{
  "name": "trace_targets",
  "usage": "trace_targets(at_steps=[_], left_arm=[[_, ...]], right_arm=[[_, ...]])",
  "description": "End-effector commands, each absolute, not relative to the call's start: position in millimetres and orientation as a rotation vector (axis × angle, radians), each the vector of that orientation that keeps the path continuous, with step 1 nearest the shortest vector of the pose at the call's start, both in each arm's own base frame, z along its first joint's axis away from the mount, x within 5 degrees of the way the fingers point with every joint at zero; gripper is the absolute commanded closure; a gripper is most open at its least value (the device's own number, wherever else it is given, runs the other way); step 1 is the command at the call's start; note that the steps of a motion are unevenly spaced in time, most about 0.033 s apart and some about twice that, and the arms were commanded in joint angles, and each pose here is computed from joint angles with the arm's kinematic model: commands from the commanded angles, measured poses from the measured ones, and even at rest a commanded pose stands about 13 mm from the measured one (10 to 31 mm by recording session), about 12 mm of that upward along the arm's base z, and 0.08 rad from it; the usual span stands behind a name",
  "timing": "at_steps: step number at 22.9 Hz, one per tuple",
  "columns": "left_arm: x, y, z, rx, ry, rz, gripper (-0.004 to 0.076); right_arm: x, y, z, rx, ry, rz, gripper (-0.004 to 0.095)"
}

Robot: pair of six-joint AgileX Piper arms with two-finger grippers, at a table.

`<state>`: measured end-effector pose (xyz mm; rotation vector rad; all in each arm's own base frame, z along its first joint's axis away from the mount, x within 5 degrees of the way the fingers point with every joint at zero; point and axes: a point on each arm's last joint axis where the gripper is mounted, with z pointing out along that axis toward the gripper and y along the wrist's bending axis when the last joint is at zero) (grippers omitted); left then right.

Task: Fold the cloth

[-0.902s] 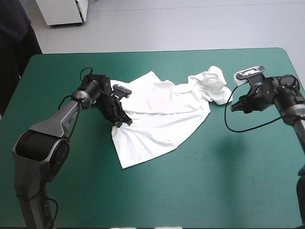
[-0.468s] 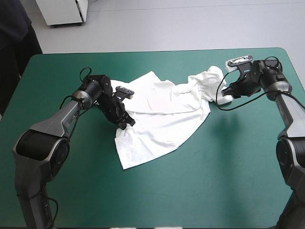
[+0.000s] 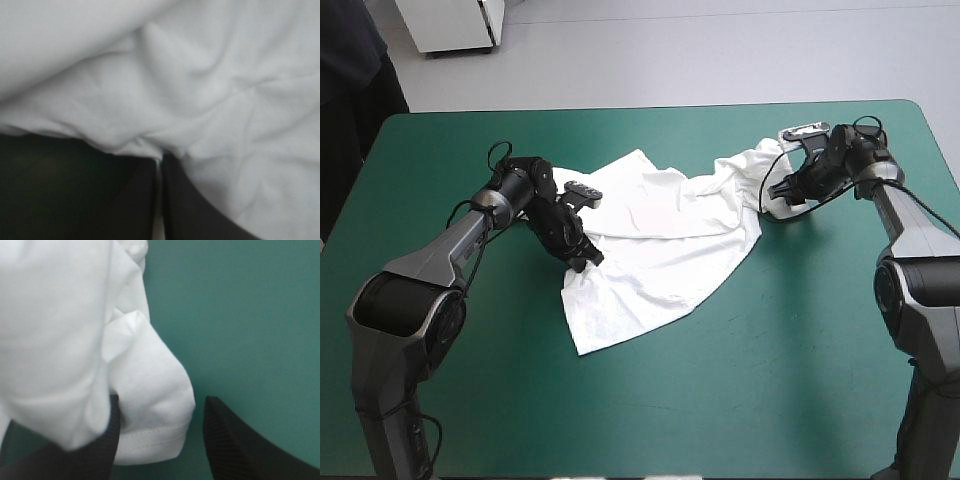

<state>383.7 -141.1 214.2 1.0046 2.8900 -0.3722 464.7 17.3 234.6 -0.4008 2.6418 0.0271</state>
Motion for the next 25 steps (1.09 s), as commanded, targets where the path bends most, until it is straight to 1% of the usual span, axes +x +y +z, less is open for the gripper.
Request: trace_targets(at_steps=[1,4,7,8,9,10,11,12,15,17,19,21,22,23,25], left_arm=[[374.2,-146.8,225.2,1.045,2.899,-0.440,0.0744],[373.6,-147.1,225.3,1.063,2.895,-0.450,0.0746],[373.3,-147.0,225.3,1.065,2.897,-0.451,0.0746],[373.3,-147.2,225.4,1.063,2.897,-0.454,0.0746],[373.3,-147.2,225.4,1.063,2.897,-0.454,0.0746],[373.3,-147.2,225.4,1.063,2.897,-0.454,0.0746],[373.3,-147.2,225.4,1.063,2.897,-0.454,0.0746],[373.3,-147.2,225.4,1.063,2.897,-0.454,0.0746],[371.7,-146.0,230.1,1.069,2.890,-0.441,0.0746],[366.0,-144.0,250.2,1.058,2.843,-0.428,0.0746],[350.6,-138.7,292.4,1.038,2.739,-0.400,0.0746],[325.4,-128.1,342.3,1.012,2.611,-0.337,0.0746],[306.1,-119.0,372.3,0.984,2.535,-0.280,0.0746],[288.8,-112.4,394.8,0.971,2.468,-0.253,0.0746],[262.9,-102.0,423.7,0.947,2.377,-0.207,0.0746]], right_arm=[[467.1,18.7,261.3,-0.416,2.539,0.013,0.0419],[469.8,17.4,250.6,-0.416,2.566,0.017,0.0419],[471.1,20.4,241.4,-0.400,2.594,0.069,0.0423],[470.6,20.4,240.9,-0.402,2.602,0.072,0.0464],[469.8,20.6,240.5,-0.403,2.610,0.076,0.0534],[467.9,20.8,240.5,-0.408,2.629,0.082,0.0697],[466.6,20.9,239.9,-0.412,2.644,0.086,0.0791],[464.5,21.2,238.9,-0.417,2.668,0.097,0.0921],[457.8,22.8,239.9,-0.427,2.725,0.136,0.0921],[449.6,23.0,258.3,-0.425,2.714,0.150,0.0921],[437.9,22.0,293.6,-0.411,2.636,0.138,0.0921],[420.6,14.7,340.9,-0.358,2.533,0.123,0.0921],[408.3,10.1,369.8,-0.315,2.465,0.113,0.0921],[399.7,5.8,389.0,-0.280,2.414,0.113,0.0921],[382.4,-1.4,423.6,-0.219,2.307,0.124,0.0921]])
